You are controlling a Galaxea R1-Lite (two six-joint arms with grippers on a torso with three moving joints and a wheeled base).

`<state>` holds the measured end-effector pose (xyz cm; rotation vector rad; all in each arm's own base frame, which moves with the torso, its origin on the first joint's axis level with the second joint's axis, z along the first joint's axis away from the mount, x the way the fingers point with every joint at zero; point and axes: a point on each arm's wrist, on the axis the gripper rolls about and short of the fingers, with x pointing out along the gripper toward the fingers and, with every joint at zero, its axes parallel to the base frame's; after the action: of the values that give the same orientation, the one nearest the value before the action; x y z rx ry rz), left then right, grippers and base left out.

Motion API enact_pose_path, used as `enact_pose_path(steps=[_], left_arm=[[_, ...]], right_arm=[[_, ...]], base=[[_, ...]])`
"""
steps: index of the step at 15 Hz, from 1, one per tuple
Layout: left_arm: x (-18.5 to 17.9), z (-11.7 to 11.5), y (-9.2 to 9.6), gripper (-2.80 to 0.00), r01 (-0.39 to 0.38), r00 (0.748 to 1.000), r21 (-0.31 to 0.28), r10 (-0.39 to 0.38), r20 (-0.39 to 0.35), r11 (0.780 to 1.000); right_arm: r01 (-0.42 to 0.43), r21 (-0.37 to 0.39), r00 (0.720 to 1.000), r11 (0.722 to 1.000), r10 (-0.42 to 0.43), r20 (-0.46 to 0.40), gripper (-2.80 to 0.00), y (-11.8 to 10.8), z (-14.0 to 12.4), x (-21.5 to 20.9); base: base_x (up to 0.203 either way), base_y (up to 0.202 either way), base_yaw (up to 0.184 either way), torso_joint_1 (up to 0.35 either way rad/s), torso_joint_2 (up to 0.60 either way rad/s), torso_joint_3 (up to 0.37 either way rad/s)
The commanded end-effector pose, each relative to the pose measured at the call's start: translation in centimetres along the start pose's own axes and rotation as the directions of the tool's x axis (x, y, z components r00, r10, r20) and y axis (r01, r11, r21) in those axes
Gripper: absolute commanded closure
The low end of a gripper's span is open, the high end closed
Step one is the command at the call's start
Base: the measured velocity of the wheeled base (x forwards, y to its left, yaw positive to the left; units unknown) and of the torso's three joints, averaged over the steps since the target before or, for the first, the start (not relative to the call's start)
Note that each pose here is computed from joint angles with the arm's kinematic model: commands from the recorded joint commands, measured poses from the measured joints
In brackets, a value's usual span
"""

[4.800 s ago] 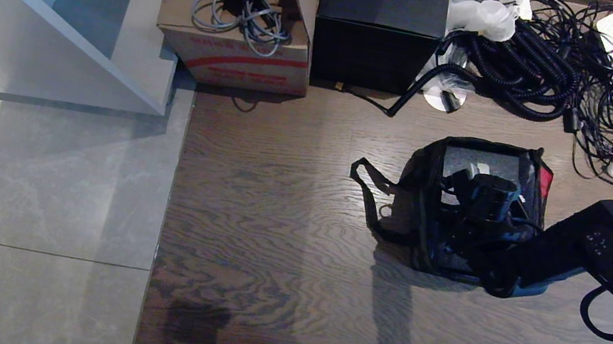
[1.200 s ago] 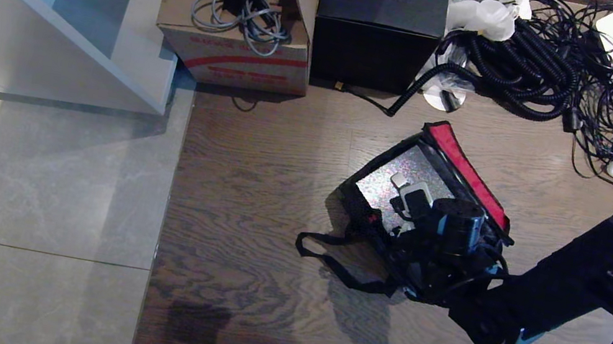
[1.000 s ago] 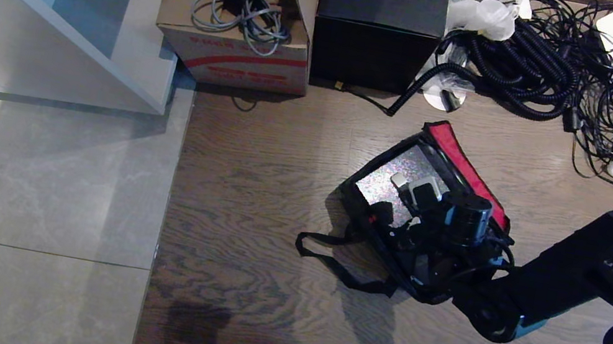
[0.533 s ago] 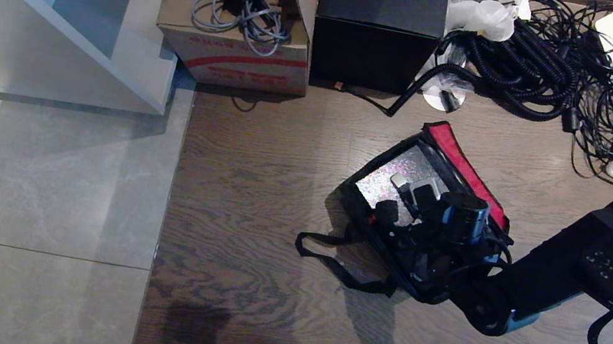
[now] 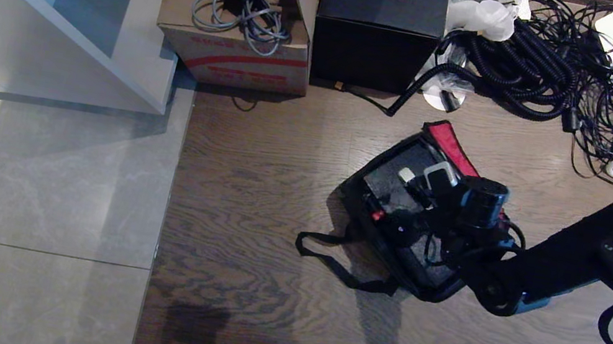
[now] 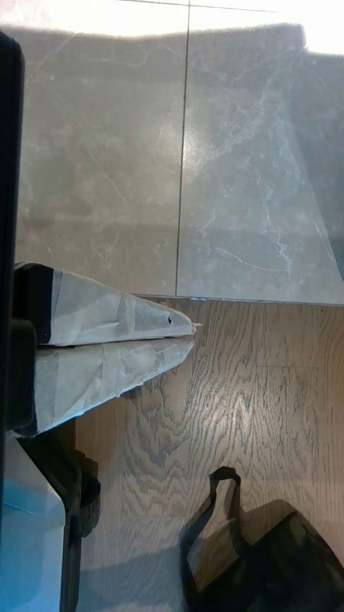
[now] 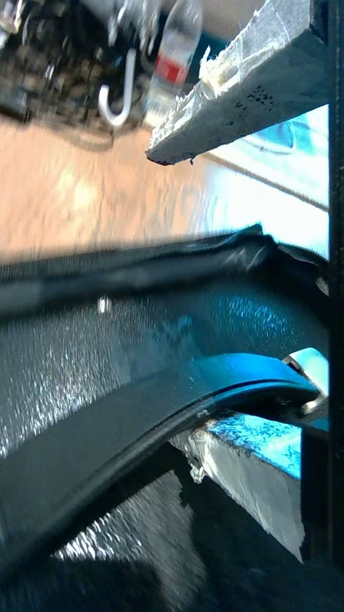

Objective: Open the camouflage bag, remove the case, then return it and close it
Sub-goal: Grip the handle

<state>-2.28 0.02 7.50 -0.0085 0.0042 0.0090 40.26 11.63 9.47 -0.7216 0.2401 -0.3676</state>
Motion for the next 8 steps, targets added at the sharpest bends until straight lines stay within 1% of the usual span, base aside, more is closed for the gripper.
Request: enact_pose_path(steps=[1, 3, 8], left_arm=[[0.0, 0.0, 0.0, 0.00, 0.000, 1.000, -0.001, 0.000, 0.001, 1.000], [0.0, 0.0, 0.0, 0.00, 0.000, 1.000, -0.001, 0.000, 0.001, 1.000], [0.0, 0.0, 0.0, 0.00, 0.000, 1.000, -0.001, 0.000, 0.001, 1.000]], right_arm=[[0.044, 0.002, 0.999, 0.999, -0.044, -0.002, -2.80, -1.4, 0.3, 1.1], [0.054, -0.018, 0.999, 0.998, -0.054, -0.009, -2.80, -1.7, 0.0, 1.6], [0.080, -0.011, 0.997, 0.997, -0.080, -0.022, -2.80, -2.0, -0.6, 3.4]], base=[[0.000, 0.000, 0.000, 0.000, 0.00, 0.000], [0.000, 0.000, 0.000, 0.000, 0.00, 0.000], [0.000, 0.000, 0.000, 0.000, 0.00, 0.000]])
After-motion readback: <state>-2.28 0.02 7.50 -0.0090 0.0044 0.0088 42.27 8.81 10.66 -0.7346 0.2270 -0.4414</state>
